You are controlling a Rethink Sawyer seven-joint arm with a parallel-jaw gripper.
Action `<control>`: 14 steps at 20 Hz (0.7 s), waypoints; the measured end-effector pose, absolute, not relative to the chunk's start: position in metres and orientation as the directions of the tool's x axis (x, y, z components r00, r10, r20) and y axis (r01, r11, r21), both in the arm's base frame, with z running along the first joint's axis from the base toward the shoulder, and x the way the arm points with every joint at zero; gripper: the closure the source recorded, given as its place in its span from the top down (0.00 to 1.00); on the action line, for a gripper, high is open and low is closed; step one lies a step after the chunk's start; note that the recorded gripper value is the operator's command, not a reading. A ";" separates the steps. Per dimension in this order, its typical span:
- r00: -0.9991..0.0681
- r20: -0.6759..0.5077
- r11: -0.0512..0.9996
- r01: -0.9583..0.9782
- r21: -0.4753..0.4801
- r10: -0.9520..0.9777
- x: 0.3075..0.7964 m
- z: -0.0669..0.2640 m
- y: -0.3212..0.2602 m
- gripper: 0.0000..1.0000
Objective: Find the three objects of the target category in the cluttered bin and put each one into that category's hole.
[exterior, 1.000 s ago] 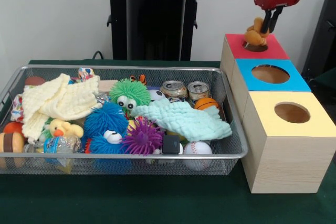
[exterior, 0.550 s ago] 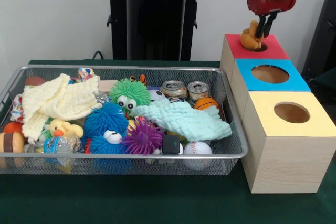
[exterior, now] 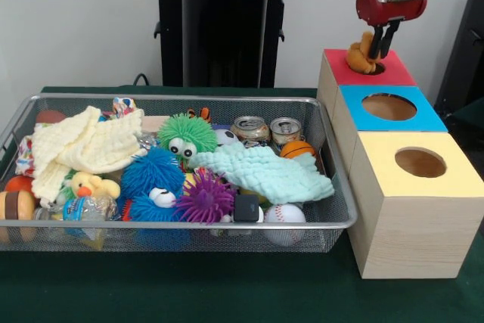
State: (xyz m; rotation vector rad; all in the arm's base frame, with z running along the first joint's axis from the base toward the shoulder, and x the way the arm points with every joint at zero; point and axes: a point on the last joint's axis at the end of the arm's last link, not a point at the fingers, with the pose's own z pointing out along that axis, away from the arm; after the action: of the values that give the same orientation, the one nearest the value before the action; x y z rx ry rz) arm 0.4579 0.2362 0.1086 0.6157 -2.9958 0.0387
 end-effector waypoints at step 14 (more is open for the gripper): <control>-0.900 0.073 0.902 -0.431 -0.007 -0.429 0.455 0.096 0.256 0.00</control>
State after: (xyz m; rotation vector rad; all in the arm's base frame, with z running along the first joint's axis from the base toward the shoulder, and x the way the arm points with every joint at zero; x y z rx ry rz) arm 0.4549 0.2560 0.0965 0.6781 -2.9960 0.0354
